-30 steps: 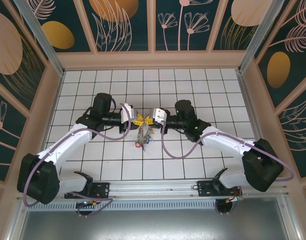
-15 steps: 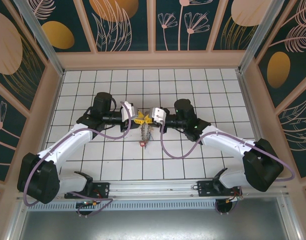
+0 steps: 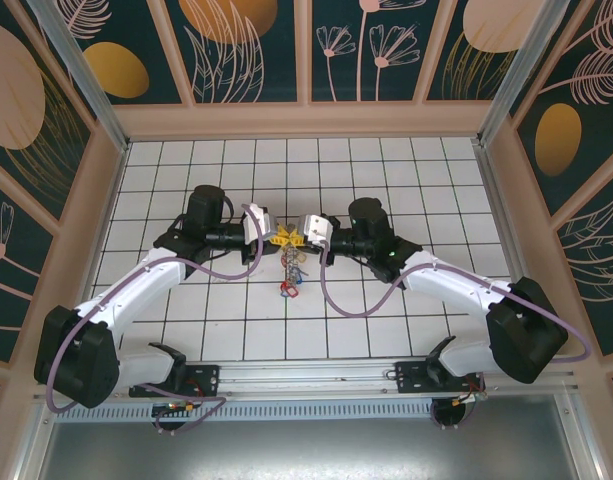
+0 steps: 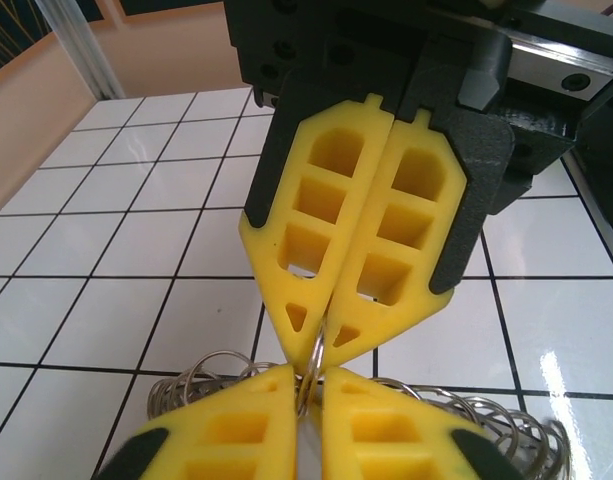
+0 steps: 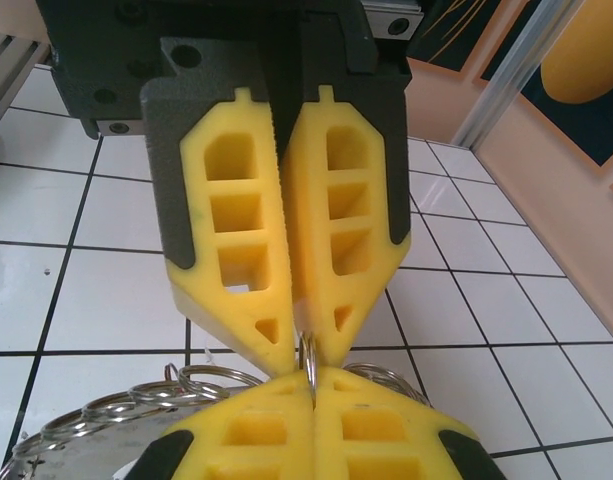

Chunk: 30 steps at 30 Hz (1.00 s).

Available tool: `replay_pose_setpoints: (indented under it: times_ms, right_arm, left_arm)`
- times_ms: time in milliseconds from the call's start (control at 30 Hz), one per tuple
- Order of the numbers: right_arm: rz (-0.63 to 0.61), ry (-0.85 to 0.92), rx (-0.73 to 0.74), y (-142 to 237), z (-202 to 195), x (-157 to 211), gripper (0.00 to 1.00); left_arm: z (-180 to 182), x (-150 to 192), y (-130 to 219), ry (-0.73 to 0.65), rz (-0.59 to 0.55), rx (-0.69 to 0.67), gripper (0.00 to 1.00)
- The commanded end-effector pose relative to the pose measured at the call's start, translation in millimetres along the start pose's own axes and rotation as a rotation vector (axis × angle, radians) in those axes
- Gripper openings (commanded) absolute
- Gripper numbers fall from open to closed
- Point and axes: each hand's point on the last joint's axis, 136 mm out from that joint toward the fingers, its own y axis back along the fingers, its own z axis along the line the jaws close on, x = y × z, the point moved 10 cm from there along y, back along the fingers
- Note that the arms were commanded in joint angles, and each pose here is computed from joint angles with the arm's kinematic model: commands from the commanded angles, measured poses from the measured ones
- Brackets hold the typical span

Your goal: Put the keys on the keyring

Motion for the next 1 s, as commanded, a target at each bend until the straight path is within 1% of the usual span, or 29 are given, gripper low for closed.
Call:
replay_pose_setpoints:
  times_ms: [0, 33, 133, 200, 267, 300, 367, 467, 700, 867, 967]
  right_arm:
    - [-0.132, 0.074, -0.037, 4.6, 2.6, -30.2, 0.00]
    - [-0.125, 0.072, -0.040, 4.8, 2.9, -28.7, 0.00]
    - [-0.086, 0.064, -0.053, 4.8, 3.8, -24.3, 0.00]
    - [-0.027, 0.059, -0.063, 5.7, 3.4, -18.8, 0.09]
    - [0.037, 0.056, -0.086, 7.0, 2.8, -14.4, 0.21]
    - [0.056, 0.054, -0.098, 7.7, 2.4, -14.2, 0.24]
    - [0.079, 0.047, -0.118, 9.7, 0.2, -14.1, 0.26]
    - [0.075, 0.029, -0.140, 13.0, -3.9, -16.4, 0.30]
    - [0.099, 0.010, -0.186, 3.7, -9.7, -14.0, 0.32]
    - [0.090, -0.003, -0.203, -3.6, -13.3, -11.0, 0.32]
    - [0.095, -0.002, -0.207, -6.4, -14.4, -9.1, 0.30]
  left_arm:
    - [-2.2, -4.0, -0.4, -0.053, -0.019, -0.010, 0.04]
    - [-2.2, -4.1, -0.3, -0.054, -0.018, -0.010, 0.00]
    - [-0.7, -3.9, 0.0, -0.065, 0.007, -0.029, 0.00]
    - [0.3, -2.6, 1.2, -0.081, 0.046, -0.044, 0.00]
    - [1.6, -2.2, 3.0, -0.102, 0.091, -0.063, 0.00]
    - [1.5, -2.3, 3.9, -0.112, 0.106, -0.066, 0.00]
    - [1.7, -3.6, 5.8, -0.129, 0.128, -0.077, 0.00]
    - [1.6, -5.4, 6.9, -0.143, 0.139, -0.080, 0.00]
    - [-0.3, -6.7, 3.4, -0.171, 0.180, -0.059, 0.00]
    - [-2.0, -9.5, 3.9, -0.179, 0.174, -0.053, 0.00]
    - [-2.3, -9.9, 3.4, -0.179, 0.171, -0.048, 0.00]
